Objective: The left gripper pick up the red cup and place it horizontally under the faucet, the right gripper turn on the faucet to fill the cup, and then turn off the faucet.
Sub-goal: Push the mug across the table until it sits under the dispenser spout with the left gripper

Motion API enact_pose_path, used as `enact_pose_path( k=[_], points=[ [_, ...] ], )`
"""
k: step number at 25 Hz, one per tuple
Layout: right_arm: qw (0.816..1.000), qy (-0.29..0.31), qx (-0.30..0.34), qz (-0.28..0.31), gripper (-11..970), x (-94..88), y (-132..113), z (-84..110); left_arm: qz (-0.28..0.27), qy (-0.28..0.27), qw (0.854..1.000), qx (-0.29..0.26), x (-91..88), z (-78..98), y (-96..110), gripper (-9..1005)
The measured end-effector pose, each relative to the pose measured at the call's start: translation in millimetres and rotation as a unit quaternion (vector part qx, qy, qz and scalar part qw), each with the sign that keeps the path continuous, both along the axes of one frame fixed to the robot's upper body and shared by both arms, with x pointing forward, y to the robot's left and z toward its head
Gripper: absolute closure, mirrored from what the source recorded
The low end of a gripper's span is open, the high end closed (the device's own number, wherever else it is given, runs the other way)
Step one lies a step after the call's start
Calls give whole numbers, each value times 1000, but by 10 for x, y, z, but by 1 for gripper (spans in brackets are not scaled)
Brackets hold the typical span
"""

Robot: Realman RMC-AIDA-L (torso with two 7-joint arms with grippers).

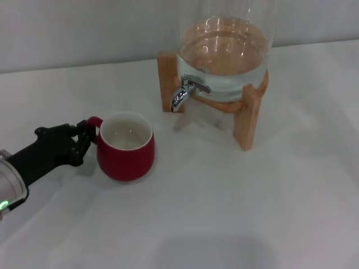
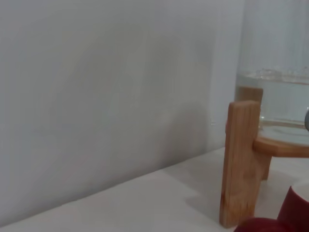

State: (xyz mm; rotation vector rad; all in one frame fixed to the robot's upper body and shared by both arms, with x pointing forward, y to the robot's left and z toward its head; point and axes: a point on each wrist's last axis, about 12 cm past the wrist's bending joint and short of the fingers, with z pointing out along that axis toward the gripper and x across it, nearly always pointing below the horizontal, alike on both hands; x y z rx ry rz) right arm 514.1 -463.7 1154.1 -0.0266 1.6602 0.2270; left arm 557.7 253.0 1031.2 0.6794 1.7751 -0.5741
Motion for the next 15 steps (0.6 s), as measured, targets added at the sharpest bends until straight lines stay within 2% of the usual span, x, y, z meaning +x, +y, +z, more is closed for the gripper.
enact_pose_path(
  k=[15],
  points=[
    [1000,0,1,3,238,16,17,-3,-11,5,1000,6,175,51,-192,868]
  ],
)
